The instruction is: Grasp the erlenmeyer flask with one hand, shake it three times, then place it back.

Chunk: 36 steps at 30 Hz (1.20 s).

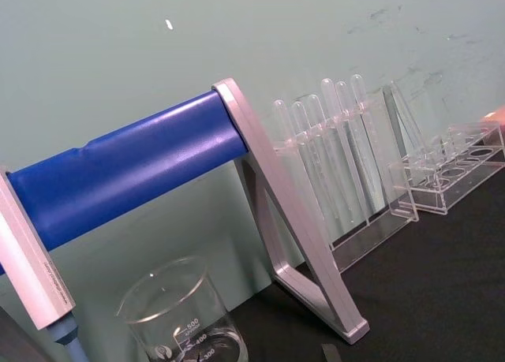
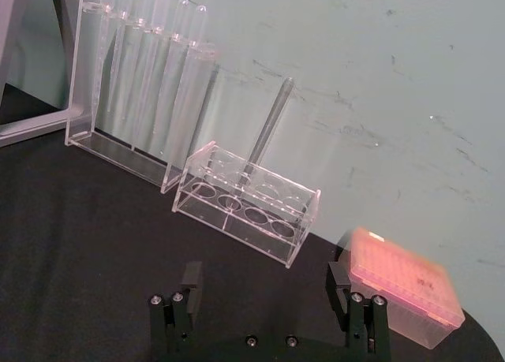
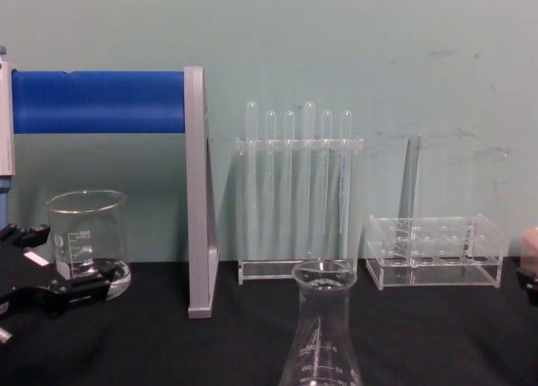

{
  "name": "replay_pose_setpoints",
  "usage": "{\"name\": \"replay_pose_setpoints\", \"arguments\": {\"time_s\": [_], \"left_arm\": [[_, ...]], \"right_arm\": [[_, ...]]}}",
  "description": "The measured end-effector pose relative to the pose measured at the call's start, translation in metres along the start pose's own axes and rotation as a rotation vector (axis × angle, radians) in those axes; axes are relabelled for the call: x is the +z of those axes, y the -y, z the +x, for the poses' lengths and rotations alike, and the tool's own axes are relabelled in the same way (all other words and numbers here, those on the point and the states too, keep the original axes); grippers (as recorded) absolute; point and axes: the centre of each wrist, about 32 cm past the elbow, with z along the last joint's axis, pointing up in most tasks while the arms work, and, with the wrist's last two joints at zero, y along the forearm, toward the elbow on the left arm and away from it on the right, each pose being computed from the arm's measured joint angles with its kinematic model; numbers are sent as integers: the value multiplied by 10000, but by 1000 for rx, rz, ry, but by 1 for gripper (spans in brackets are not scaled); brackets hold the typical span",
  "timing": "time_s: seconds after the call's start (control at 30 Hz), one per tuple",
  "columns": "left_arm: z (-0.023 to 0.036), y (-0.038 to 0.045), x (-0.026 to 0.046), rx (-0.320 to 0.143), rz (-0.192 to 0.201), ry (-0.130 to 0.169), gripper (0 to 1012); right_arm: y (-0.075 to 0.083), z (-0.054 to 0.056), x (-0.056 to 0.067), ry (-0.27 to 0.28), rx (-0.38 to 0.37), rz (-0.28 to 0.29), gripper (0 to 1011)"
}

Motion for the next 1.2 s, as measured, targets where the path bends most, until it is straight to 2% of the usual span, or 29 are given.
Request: {"name": "replay_pose_setpoints", "arguments": {"time_s": [0.6, 0.8, 1.2], "left_arm": [[0, 0, 0, 0, 0, 0, 1001], [0, 0, 0, 0, 0, 0, 1001], [0, 0, 0, 0, 0, 0, 1001]], "right_arm": [[0, 2, 1, 0, 1, 0, 1000], [20, 36, 7, -25, 55, 2, 1000], [156, 125, 141, -95, 263, 69, 1000]]}}
